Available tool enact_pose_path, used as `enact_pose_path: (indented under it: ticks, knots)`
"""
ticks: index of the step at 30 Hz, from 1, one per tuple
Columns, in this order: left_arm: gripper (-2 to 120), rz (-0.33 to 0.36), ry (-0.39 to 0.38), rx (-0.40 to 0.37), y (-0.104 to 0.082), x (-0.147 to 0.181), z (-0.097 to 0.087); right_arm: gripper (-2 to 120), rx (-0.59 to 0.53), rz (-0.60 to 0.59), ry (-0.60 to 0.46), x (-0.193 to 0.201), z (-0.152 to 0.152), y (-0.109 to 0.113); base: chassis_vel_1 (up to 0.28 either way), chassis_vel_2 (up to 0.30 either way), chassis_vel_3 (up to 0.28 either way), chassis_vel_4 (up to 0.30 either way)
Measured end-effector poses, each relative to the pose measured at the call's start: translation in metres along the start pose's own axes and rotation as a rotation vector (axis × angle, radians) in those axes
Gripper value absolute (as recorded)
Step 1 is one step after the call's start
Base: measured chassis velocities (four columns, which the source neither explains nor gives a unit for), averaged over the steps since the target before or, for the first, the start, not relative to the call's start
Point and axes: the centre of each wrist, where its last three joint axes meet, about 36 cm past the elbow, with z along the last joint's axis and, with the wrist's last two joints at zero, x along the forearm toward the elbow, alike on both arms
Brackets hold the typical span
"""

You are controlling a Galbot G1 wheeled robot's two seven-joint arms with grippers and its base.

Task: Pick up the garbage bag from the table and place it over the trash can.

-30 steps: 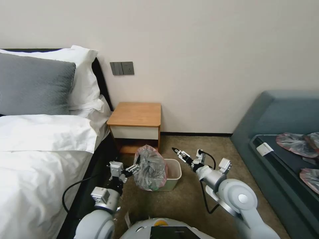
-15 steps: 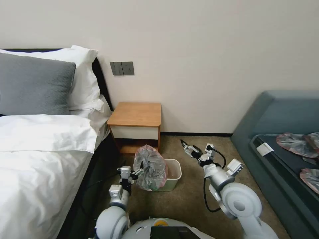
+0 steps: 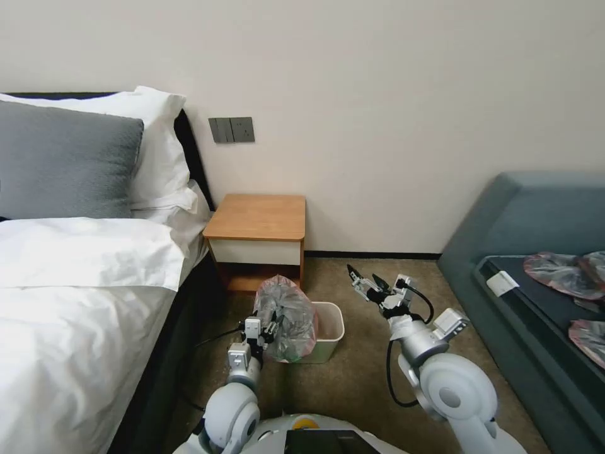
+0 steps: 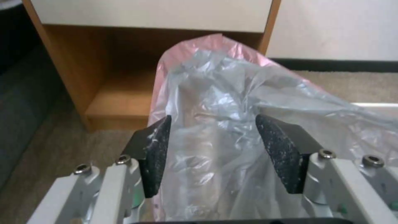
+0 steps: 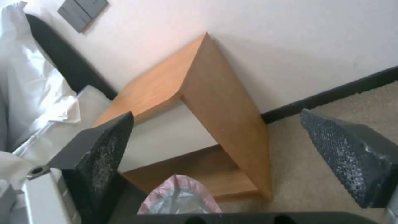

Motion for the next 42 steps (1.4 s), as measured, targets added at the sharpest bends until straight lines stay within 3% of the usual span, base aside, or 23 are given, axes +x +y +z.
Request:
enact_pose_path:
  ticks: [26, 42]
  knots:
    - [52, -0.027, 0.096, -0.021, 0.007, -0.027, 0.002, 100, -0.011, 0.003, 0.037, -0.009, 0.011, -0.005, 0.0, 0.0, 0.0, 0.0]
    - [50, -0.005, 0.146, -0.049, -0.001, -0.044, -0.004, 100, -0.024, 0.008, 0.046, -0.01, 0.013, -0.006, 0.0, 0.0, 0.0, 0.0]
